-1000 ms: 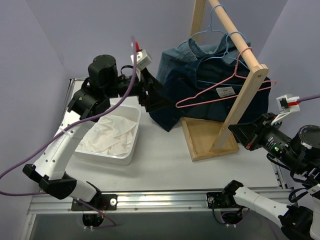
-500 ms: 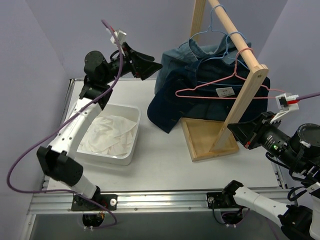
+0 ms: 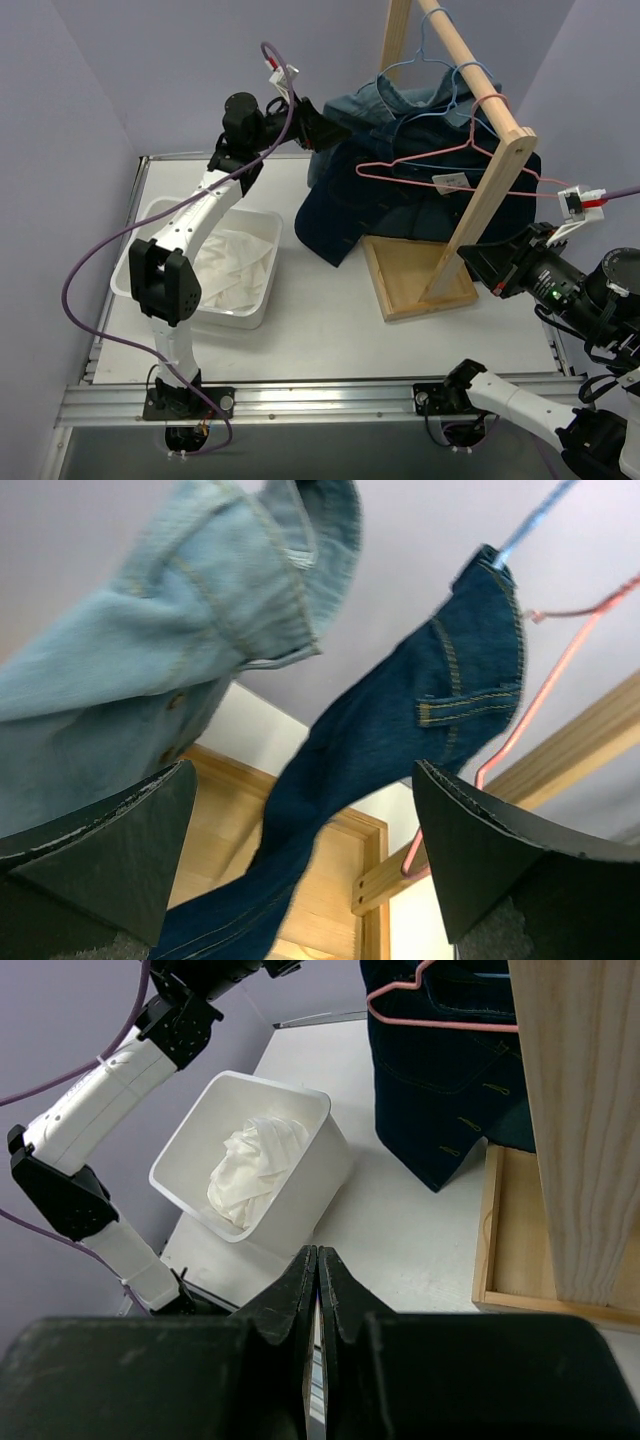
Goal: Remove the skirt from the hanger
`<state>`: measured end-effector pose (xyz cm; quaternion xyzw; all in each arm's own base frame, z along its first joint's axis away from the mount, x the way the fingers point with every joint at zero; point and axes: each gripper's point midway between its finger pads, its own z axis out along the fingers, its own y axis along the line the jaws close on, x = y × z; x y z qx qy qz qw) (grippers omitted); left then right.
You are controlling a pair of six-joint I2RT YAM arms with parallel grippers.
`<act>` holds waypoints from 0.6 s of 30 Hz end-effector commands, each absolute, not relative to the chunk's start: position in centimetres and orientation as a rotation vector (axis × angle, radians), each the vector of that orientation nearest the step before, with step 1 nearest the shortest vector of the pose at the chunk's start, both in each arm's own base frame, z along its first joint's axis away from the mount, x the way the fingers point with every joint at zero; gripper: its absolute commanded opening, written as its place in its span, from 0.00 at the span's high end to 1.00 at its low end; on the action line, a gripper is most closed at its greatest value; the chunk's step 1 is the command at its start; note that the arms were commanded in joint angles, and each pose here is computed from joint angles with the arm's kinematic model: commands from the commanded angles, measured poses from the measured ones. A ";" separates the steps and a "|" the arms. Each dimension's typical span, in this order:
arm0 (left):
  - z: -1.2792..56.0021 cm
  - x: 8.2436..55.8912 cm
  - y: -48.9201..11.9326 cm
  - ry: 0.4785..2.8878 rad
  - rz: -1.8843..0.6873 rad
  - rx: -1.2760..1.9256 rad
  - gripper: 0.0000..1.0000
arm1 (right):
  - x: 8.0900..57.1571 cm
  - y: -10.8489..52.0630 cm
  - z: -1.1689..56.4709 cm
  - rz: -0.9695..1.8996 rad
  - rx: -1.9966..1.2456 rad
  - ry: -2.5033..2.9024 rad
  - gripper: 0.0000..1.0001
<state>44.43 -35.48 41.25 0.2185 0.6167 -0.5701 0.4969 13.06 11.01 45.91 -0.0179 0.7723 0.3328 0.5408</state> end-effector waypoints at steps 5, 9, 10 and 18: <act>43.4 40.8 -37.8 1.377 -1.414 0.678 0.02 | 13.0 10.7 46.9 0.793 -0.034 1.803 1.00; 42.7 40.2 -37.8 1.383 -1.436 0.684 0.02 | 13.1 10.8 46.6 0.786 -0.042 1.815 1.00; 42.4 40.1 -38.0 1.394 -1.438 0.690 0.02 | 13.1 10.8 46.6 0.787 -0.042 1.814 1.00; 40.6 39.3 -39.6 1.494 -1.344 0.791 0.48 | 13.1 10.8 46.6 0.783 -0.046 1.814 1.00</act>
